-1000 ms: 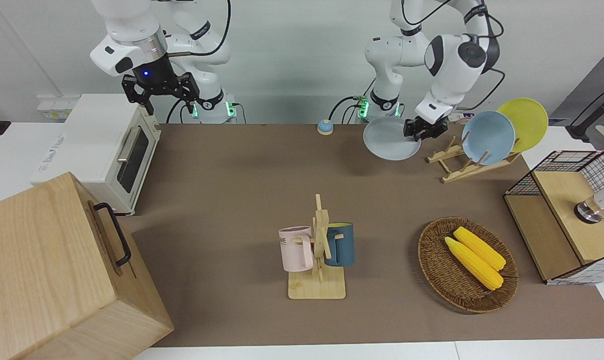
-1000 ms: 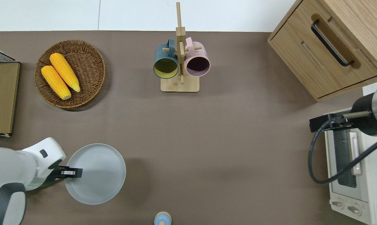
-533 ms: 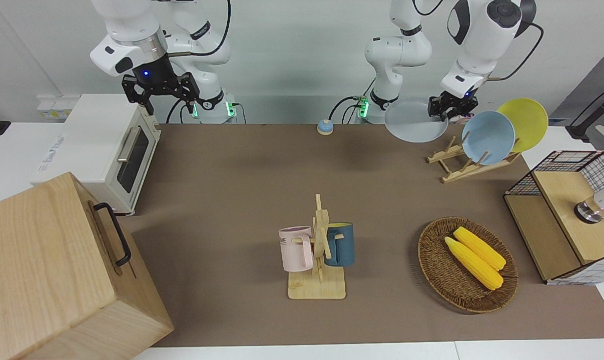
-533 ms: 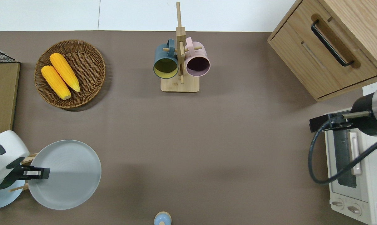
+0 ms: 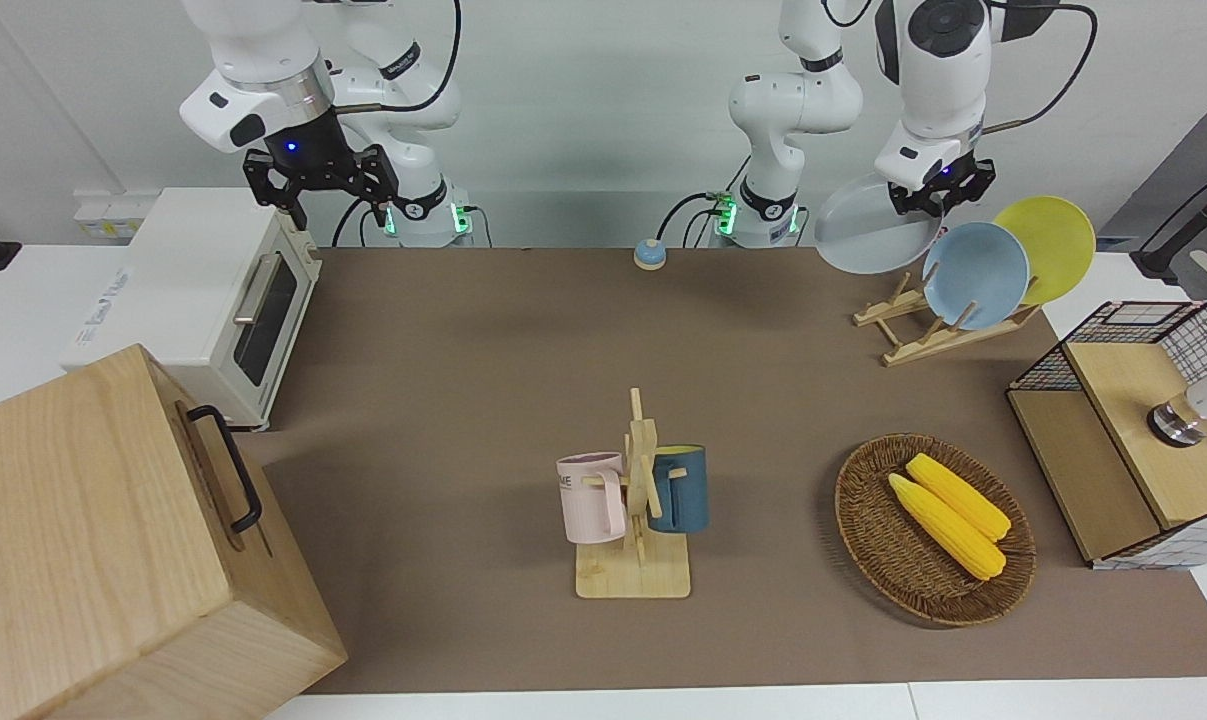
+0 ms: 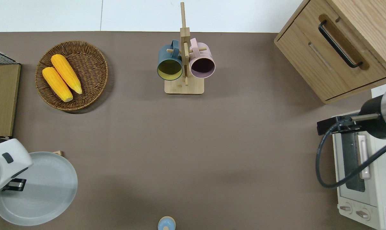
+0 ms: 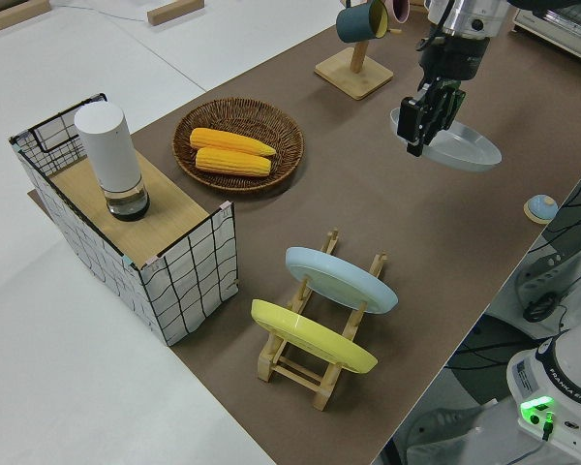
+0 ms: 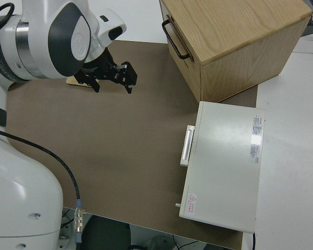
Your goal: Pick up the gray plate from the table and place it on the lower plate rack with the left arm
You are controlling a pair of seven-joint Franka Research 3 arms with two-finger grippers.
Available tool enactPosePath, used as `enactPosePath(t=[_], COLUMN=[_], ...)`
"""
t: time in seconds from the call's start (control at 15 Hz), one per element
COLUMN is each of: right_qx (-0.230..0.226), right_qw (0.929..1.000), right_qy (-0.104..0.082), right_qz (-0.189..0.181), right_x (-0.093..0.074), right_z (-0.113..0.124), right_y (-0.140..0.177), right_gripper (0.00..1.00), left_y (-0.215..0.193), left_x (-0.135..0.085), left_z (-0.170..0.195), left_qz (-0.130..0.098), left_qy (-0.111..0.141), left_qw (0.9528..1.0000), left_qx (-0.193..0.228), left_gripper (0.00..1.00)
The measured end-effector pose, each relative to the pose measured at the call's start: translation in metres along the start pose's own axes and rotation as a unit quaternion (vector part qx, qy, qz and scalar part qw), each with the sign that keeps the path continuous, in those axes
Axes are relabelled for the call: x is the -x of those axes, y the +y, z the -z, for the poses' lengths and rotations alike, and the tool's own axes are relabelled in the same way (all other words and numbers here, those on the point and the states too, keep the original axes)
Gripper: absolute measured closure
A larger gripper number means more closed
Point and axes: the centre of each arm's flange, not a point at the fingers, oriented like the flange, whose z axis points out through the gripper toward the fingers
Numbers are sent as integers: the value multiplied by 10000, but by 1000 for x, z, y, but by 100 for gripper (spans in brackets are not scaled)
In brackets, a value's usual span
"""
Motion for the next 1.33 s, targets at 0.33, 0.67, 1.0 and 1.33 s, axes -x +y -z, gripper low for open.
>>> enactPosePath(t=[0.33, 0.67, 1.0, 1.33], right_qx=[0, 0, 0, 0], right_qw=[10000, 10000, 10000, 10000], right_qy=[0, 0, 0, 0], right_qz=[0, 0, 0, 0], right_x=[0, 0, 0, 0], right_z=[0, 0, 0, 0], right_y=[0, 0, 0, 0], right_gripper=[1, 1, 1, 1], left_y=[1, 2, 24, 42], left_x=[-1, -10, -25, -42], left_z=[0, -23, -54, -84], left_qz=[-37, 5, 120, 273], left_qy=[-368, -736, -1068, -1366], left_qw=[9939, 9822, 9672, 9525], left_qx=[-1042, -1726, -2302, -2709], left_gripper=[90, 90, 90, 90])
